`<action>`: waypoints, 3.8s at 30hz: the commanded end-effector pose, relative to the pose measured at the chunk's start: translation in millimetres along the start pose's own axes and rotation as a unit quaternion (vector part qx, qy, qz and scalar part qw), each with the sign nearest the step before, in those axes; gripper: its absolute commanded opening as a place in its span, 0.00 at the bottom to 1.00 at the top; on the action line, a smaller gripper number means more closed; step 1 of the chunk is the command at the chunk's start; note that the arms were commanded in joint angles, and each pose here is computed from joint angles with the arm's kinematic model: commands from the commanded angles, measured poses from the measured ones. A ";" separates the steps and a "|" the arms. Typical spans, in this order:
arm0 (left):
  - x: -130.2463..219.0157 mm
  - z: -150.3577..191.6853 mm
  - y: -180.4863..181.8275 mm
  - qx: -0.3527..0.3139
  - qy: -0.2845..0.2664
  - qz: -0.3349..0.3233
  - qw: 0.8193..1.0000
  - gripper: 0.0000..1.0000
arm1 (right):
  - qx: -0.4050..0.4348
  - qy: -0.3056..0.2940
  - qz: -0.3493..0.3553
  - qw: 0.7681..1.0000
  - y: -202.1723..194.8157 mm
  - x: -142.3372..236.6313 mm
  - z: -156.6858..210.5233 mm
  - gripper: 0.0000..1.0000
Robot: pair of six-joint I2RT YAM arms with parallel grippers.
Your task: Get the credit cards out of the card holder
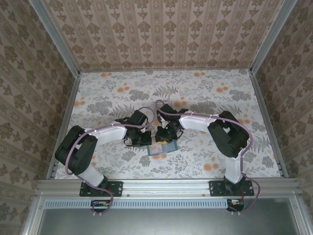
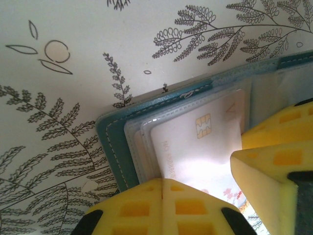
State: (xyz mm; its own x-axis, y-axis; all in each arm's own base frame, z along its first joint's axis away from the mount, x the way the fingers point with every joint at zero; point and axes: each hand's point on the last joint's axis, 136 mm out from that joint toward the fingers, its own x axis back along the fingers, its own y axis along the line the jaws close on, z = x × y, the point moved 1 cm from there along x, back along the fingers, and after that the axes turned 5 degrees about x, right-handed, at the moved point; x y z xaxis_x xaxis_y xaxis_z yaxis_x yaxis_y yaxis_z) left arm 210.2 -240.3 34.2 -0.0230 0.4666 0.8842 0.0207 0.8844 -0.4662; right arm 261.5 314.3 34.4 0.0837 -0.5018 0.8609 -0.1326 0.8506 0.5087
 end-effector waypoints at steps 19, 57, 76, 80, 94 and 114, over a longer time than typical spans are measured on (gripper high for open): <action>15.3 -3.6 -5.5 -0.015 -0.001 -0.019 1.000 0.07 | 0.002 0.002 0.027 1.000 -8.0 17.7 9.2 0.26; -10.0 18.0 2.6 -0.021 0.052 -0.058 0.997 0.06 | -0.025 0.012 -0.160 0.987 15.5 7.9 6.0 0.19; -5.1 8.7 11.5 -0.032 0.042 -0.076 0.996 0.06 | -0.016 -0.007 -0.016 1.000 -31.9 28.4 12.0 0.07; -4.9 -1.8 4.7 -0.041 0.035 -0.066 0.996 0.06 | -0.016 -0.008 0.012 1.000 -40.3 32.3 15.3 0.06; 5.6 -14.7 -13.8 -0.058 0.020 -0.047 0.997 0.07 | -0.023 -0.032 0.027 0.999 -37.7 52.8 15.9 0.06; 0.9 1.0 14.0 -0.008 -0.002 -0.069 0.998 0.08 | 0.016 -0.099 0.011 0.995 -24.6 115.4 -19.2 0.04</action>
State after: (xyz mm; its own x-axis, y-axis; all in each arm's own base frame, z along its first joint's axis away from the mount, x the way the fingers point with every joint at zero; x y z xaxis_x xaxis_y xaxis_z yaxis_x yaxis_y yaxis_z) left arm 203.3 -230.5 34.7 -0.0066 0.3719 0.9283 0.0499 0.9272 -0.3711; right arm 291.4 246.3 104.3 -0.0920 -0.5224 0.8477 -0.1336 0.8501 0.5094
